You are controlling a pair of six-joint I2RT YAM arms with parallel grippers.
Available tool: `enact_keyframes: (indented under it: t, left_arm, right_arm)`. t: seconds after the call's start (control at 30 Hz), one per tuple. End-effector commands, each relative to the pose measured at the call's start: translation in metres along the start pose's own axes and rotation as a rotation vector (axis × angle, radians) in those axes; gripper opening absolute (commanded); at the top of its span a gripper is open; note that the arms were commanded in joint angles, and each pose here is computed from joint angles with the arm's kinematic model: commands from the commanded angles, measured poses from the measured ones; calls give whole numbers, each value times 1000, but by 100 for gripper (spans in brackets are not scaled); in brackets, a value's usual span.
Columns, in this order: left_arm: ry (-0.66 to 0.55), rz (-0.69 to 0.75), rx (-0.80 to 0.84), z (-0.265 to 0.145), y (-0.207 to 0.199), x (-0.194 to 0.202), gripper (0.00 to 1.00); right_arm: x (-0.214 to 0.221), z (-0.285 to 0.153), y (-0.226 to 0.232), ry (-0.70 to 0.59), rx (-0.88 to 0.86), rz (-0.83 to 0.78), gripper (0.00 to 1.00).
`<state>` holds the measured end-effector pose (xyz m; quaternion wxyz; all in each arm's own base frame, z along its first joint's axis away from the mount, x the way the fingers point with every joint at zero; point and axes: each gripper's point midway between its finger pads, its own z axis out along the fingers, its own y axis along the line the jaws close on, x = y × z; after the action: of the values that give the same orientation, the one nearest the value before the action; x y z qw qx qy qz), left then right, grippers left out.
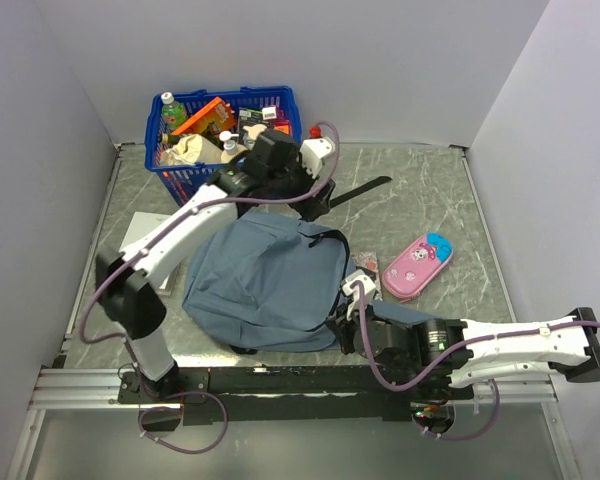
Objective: Pack the student bag
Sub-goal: Unzip the student bag at the center of the board.
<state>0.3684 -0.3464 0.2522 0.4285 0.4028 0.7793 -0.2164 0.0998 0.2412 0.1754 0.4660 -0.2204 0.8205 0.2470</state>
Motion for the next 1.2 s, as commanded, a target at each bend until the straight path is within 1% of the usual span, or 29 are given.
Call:
enact_keyframes:
  t: [0.0, 0.03, 0.13, 0.2, 0.23, 0.27, 0.3, 0.37, 0.5, 0.57, 0.63, 0.67, 0.7, 0.73, 0.8, 0.87, 0.93, 1.03, 1.07, 1.17]
  left_arm:
    - [-58, -11, 324, -44, -66, -15, 89]
    - [-27, -22, 379, -39, -80, -6, 88]
    - [94, -11, 430, -26, -110, 28, 86]
    - [155, -50, 428, -21, -117, 50, 82]
    - [140, -47, 422, -20, -119, 50, 80]
    - [172, -58, 387, -16, -114, 65, 78]
    - [173, -62, 370, -15, -114, 67, 76]
    - [185, -77, 338, -17, -112, 72, 75]
    - [224, -69, 299, -19, -121, 83, 88]
    - [205, -57, 301, -18, -126, 86, 89]
    - [200, -58, 334, -16, -133, 87, 94]
    - [210, -106, 349, -17, -138, 84, 96]
    - [207, -118, 369, -16, -142, 80, 98]
    - [206, -128, 406, -16, -148, 77, 98]
    - [166, -156, 442, -17, -155, 64, 99]
    - [161, -185, 477, -16, -162, 60, 99]
    - [192, -210, 493, -11, -165, 64, 99]
    - [201, -237, 460, -1, -163, 70, 95]
    - [211, -244, 434, 4, -160, 78, 93]
    - [230, -226, 396, 15, -162, 86, 91]
  right_arm:
    - [3, 0, -6, -12, 26, 38, 0]
    - [2, 0, -7, -19, 32, 41, 0]
    - [-3, -1, -7, -33, 31, 32, 0]
    - [-6, -3, -8, -42, 32, 32, 0]
    - [-5, -3, -9, -41, 34, 37, 0]
    - [-6, -4, -10, -45, 33, 44, 0]
    - [-5, -6, -12, -49, 30, 52, 0]
    - [-3, -8, -14, -46, 23, 68, 0]
    - [5, -9, -15, -45, -2, 79, 0]
    - [7, -8, -11, -46, -26, 63, 0]
    - [7, -7, -9, -48, -37, 50, 0]
    - [7, -6, -8, -46, -41, 44, 0]
    - [9, -6, -8, -39, -39, 32, 0]
    - [9, -6, -8, -36, -35, 33, 0]
    - [10, -5, -7, -30, -36, 27, 0]
    - [11, -5, -6, -28, -41, 23, 0]
    - [9, -5, -5, -37, -46, 22, 0]
    - [5, -4, -2, -41, -55, 1, 0]
    - [3, -5, 0, -44, -60, -7, 0]
    - [0, -2, 4, -48, -67, -39, 0]
